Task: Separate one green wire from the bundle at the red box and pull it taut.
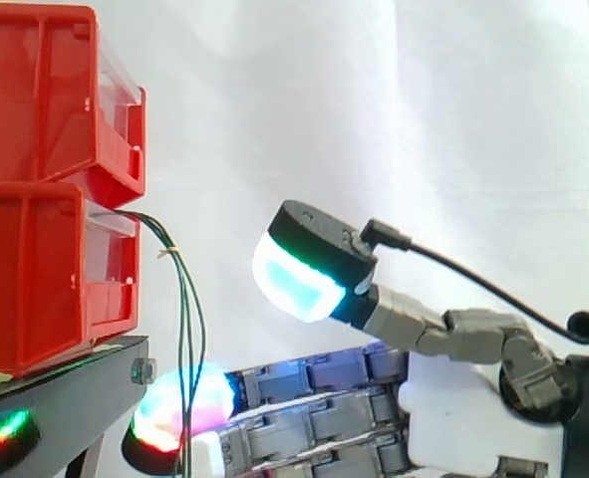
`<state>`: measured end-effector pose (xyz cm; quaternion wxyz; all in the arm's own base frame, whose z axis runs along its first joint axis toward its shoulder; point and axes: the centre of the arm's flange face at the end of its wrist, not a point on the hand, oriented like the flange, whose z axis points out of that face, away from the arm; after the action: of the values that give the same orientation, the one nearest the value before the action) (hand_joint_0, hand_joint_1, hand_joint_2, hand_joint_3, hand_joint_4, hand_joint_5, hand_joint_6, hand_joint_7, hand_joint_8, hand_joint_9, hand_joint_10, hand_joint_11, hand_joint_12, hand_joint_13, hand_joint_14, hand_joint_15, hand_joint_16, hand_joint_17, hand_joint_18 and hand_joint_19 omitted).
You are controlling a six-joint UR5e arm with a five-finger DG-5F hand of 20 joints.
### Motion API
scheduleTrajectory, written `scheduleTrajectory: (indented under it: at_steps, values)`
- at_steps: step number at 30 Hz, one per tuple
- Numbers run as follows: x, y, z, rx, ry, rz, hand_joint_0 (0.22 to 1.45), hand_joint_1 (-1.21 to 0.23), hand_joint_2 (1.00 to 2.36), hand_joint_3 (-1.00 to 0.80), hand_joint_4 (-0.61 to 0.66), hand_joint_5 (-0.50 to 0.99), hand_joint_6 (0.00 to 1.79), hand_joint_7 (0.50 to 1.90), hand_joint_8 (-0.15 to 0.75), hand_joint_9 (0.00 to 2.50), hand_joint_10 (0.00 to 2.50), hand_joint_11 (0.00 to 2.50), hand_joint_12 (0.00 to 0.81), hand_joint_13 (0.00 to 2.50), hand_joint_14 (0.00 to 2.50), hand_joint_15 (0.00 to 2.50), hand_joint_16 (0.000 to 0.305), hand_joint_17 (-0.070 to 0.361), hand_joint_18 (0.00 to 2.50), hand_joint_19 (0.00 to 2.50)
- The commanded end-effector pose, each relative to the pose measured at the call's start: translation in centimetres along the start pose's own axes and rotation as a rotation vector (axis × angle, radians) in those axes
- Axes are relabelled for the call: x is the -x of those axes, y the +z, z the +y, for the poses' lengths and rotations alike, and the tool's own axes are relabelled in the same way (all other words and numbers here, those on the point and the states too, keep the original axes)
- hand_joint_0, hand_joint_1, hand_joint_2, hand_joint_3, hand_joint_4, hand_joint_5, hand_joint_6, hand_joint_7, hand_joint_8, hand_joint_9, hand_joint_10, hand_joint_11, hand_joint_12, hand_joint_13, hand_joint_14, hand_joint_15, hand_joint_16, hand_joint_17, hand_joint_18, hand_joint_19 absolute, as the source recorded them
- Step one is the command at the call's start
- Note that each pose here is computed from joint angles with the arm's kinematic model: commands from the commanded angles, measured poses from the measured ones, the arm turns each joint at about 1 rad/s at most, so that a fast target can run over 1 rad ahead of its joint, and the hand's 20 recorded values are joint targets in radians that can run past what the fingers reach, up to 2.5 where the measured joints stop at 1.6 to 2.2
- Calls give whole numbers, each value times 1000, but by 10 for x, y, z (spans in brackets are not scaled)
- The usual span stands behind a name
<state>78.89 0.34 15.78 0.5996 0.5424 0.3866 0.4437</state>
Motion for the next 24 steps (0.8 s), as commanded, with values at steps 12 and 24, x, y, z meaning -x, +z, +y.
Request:
scheduleTrajectory:
  at_steps: [12, 24]
  values:
    - [-7, 3, -3, 27, -31, -17, 472, -489, 1000, -500, 216, -176, 502, 819, 317, 1012, 11, 356, 407, 748, 10, 270, 59, 132, 567, 322]
    - [-29, 16, -24, 22, 3, -7, 478, -486, 1000, -500, 218, -175, 503, 822, 318, 1061, 12, 369, 406, 855, 11, 295, 58, 129, 644, 337]
